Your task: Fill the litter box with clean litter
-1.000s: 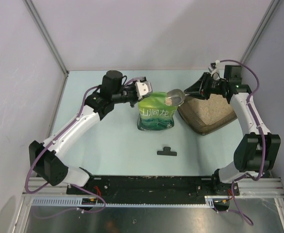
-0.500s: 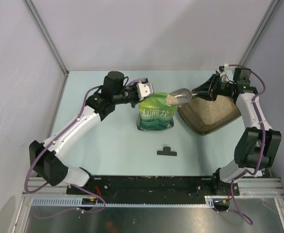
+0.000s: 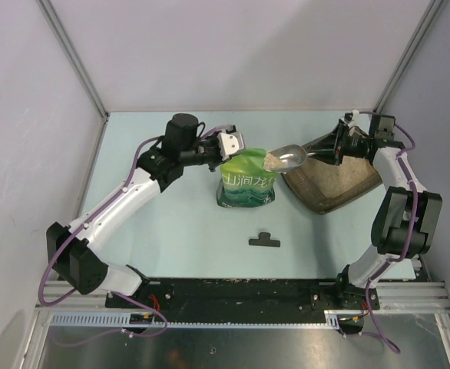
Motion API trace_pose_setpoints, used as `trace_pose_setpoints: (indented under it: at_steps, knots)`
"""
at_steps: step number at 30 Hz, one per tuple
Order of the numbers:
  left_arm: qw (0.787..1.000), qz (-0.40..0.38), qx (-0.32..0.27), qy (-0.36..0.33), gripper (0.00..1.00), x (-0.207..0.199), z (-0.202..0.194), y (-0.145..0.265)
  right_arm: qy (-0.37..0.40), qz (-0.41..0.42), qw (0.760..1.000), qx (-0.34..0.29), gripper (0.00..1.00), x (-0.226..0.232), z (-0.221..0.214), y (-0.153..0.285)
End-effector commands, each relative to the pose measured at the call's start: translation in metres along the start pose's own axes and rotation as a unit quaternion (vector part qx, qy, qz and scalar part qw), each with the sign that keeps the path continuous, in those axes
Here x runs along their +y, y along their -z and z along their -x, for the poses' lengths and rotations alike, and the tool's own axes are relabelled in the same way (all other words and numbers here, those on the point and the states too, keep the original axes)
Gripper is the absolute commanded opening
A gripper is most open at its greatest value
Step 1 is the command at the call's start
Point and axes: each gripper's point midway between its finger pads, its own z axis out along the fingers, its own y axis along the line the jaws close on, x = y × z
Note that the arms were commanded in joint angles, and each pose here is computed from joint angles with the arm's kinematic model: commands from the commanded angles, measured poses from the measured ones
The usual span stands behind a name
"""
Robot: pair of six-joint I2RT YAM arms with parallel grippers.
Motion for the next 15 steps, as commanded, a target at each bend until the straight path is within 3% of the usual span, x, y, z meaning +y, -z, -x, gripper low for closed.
trace_pose_setpoints:
  at_steps: [1, 15]
  knots:
    - [0.989, 0.100, -0.075, -0.082, 0.00, 0.054, 0.070, 0.031, 0.027, 0.036, 0.999, 0.011, 0.00, 0.014, -0.001, 0.006]
    - [0.989, 0.098, -0.070, -0.080, 0.00, 0.053, 0.066, 0.028, 0.017, 0.049, 0.999, 0.006, 0.00, 0.008, 0.004, 0.020]
